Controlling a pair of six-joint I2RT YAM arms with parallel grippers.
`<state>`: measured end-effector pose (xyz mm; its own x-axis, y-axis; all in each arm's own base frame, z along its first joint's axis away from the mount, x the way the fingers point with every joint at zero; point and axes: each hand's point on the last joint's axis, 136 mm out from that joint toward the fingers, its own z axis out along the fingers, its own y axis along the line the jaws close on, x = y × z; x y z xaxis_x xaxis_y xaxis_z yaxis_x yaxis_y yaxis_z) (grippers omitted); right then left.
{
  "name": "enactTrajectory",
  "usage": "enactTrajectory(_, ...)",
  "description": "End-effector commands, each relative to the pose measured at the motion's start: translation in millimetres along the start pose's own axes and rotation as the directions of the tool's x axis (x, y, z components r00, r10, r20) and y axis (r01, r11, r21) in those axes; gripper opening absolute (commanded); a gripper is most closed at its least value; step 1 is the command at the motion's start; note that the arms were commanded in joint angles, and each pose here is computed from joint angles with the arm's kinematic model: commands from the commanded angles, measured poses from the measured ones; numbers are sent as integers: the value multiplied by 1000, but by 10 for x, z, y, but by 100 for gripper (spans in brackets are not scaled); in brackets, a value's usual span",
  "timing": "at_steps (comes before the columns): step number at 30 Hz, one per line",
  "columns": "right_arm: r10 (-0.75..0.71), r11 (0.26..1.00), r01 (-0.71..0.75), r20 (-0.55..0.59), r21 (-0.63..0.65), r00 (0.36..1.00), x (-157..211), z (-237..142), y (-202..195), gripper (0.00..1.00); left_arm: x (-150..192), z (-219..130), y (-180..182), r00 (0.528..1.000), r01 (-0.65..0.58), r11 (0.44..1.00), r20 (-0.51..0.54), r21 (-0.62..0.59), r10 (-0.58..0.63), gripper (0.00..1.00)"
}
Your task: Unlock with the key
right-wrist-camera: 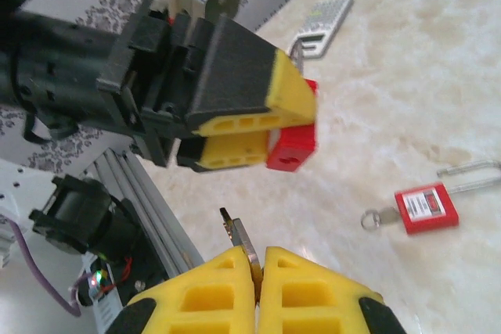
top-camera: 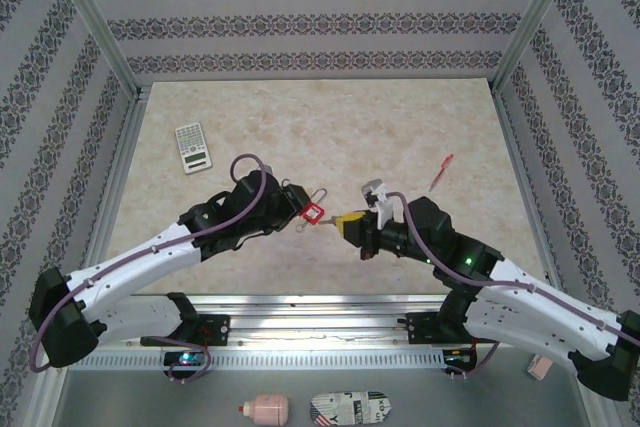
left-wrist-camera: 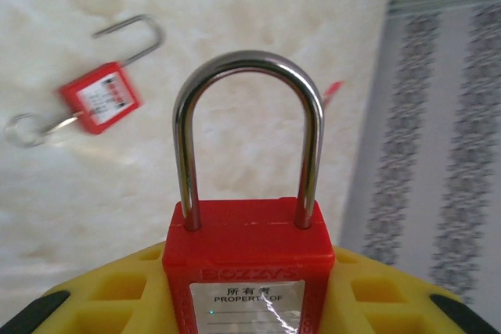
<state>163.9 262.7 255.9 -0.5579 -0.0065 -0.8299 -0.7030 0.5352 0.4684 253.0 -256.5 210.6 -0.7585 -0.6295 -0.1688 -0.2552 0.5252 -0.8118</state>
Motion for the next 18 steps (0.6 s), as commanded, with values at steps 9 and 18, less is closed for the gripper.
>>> enactTrajectory(9, -74, 996, 56, 307, 65, 949, -805, 17, 67, 0, -445, -171, -821, 954, 257, 845, 19, 469, -300, 0)
enactTrajectory(18, -103, 983, 39, 361, 179, 927, -899, 63, -141, 0, -589, -394, -860, 921, 298, 773, 45, 560, -388, 0)
